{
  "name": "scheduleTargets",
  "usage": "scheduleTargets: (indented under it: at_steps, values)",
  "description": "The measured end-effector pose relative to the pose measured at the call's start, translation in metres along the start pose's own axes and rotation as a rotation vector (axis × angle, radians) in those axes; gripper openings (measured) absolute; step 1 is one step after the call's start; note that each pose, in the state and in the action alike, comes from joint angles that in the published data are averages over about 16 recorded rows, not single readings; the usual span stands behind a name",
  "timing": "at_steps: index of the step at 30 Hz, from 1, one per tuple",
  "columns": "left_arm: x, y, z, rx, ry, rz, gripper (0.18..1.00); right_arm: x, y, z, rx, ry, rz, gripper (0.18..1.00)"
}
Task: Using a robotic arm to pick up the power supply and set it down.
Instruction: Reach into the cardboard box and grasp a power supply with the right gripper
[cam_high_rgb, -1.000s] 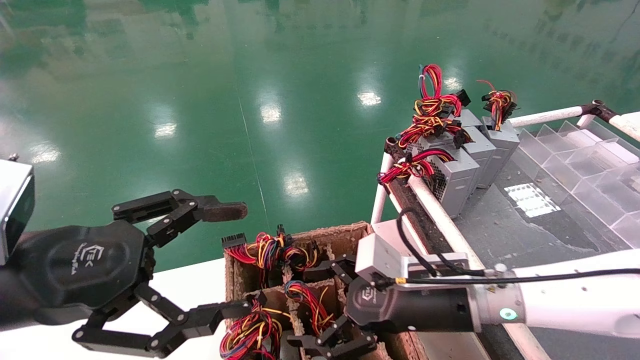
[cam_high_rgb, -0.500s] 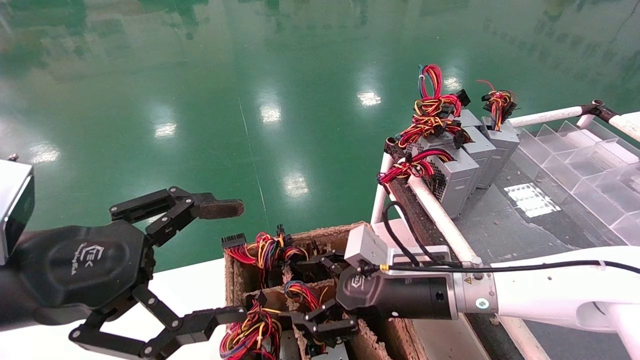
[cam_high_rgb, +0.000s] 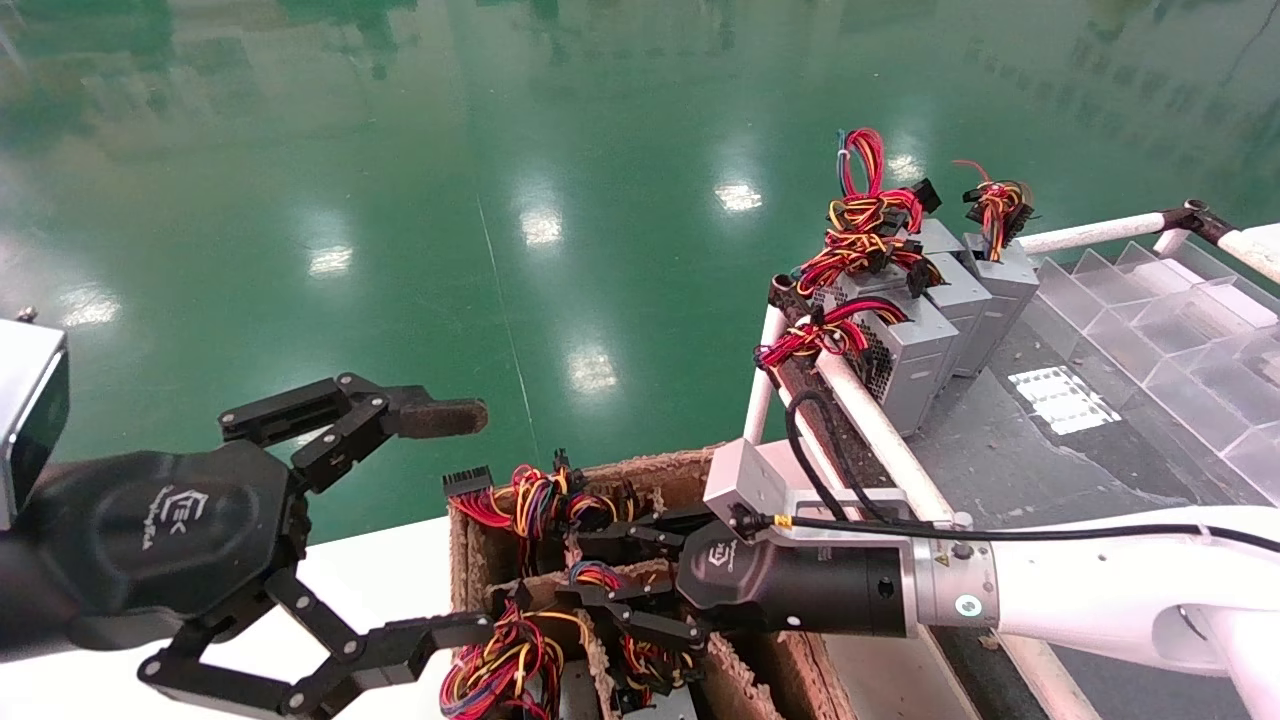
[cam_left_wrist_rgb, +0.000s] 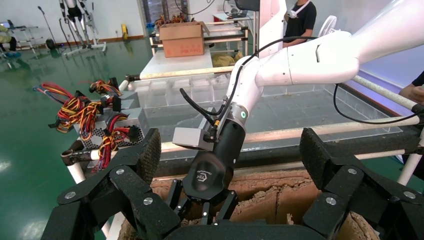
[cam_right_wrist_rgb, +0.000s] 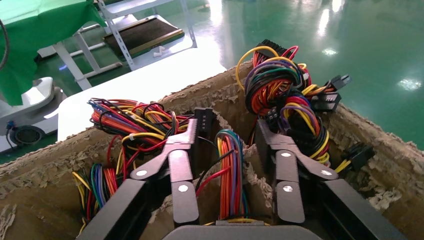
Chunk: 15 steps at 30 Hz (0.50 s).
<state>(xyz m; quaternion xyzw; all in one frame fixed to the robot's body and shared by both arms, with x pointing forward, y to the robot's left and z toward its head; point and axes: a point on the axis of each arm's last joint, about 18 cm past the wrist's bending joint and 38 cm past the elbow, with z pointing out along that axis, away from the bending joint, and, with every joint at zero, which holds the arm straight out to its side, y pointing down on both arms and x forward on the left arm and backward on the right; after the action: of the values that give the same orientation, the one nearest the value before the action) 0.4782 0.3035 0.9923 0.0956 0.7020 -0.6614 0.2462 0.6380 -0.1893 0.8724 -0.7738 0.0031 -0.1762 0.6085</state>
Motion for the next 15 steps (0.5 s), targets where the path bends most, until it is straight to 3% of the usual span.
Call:
scheduleTargets:
  at_steps: [5, 15]
  values:
    - [0.0000, 0.0000, 0.0000, 0.000, 0.000, 0.000, 1.001, -0.0008, 0.0051, -0.0017, -0.002, -0.002, 0.010, 0.445]
    - [0.0000, 0.0000, 0.0000, 0.000, 0.000, 0.000, 1.001, -0.0012, 0.0104, -0.0051, -0.001, 0.001, 0.024, 0.294]
